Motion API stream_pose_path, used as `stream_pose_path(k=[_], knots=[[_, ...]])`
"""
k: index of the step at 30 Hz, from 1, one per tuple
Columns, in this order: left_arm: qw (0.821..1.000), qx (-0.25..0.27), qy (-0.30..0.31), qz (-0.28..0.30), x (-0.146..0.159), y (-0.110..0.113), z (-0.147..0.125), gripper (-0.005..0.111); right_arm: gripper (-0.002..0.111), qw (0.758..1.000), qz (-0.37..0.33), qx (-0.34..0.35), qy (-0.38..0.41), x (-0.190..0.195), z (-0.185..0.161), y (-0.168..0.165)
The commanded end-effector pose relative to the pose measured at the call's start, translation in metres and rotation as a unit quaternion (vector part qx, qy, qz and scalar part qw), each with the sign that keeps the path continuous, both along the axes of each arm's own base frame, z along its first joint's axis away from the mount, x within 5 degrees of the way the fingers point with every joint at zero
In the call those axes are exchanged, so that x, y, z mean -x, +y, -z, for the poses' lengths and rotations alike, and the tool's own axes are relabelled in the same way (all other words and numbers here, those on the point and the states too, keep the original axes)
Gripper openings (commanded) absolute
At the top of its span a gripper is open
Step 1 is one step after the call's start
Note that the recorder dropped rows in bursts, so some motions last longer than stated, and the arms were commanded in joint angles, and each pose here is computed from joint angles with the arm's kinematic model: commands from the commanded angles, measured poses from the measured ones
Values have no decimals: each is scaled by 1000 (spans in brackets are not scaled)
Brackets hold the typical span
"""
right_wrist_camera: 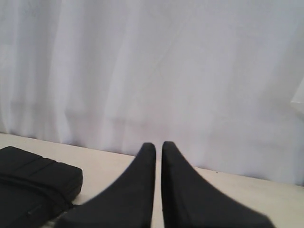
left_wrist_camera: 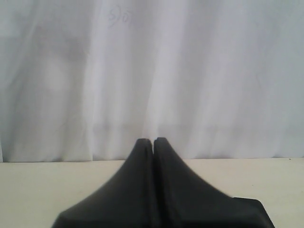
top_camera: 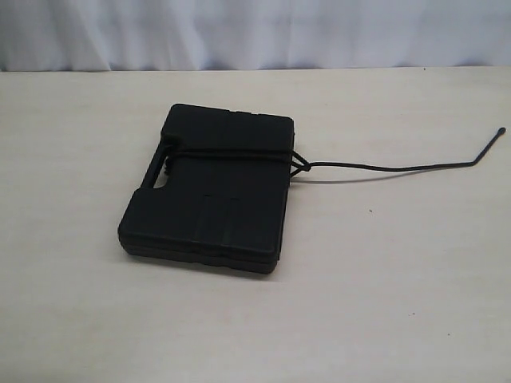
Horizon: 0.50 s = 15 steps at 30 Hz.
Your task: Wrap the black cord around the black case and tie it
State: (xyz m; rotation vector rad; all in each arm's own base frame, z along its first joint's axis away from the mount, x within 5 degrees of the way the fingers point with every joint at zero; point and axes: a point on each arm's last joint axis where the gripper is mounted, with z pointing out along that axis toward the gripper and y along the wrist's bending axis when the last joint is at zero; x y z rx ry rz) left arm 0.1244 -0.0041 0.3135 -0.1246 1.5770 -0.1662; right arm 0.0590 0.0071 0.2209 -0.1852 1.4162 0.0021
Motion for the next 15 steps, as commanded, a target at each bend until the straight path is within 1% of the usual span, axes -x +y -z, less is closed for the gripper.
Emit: stream_pose_path(k=[1,6,10,15], knots=[[1000,5,2,-2,-1,0,3,0,4,998,28,-8,62,3,14,-3],[1000,5,1,-2,-1,0,3,0,4,991,54,-15,121,3,25,-6],[1000,5,1,-2,-1,0,3,0,4,985,81,-28,149,4,30,-9],[1000,5,1,-2,-1,0,3,0,4,980,93,-32,175,5,34,-10]])
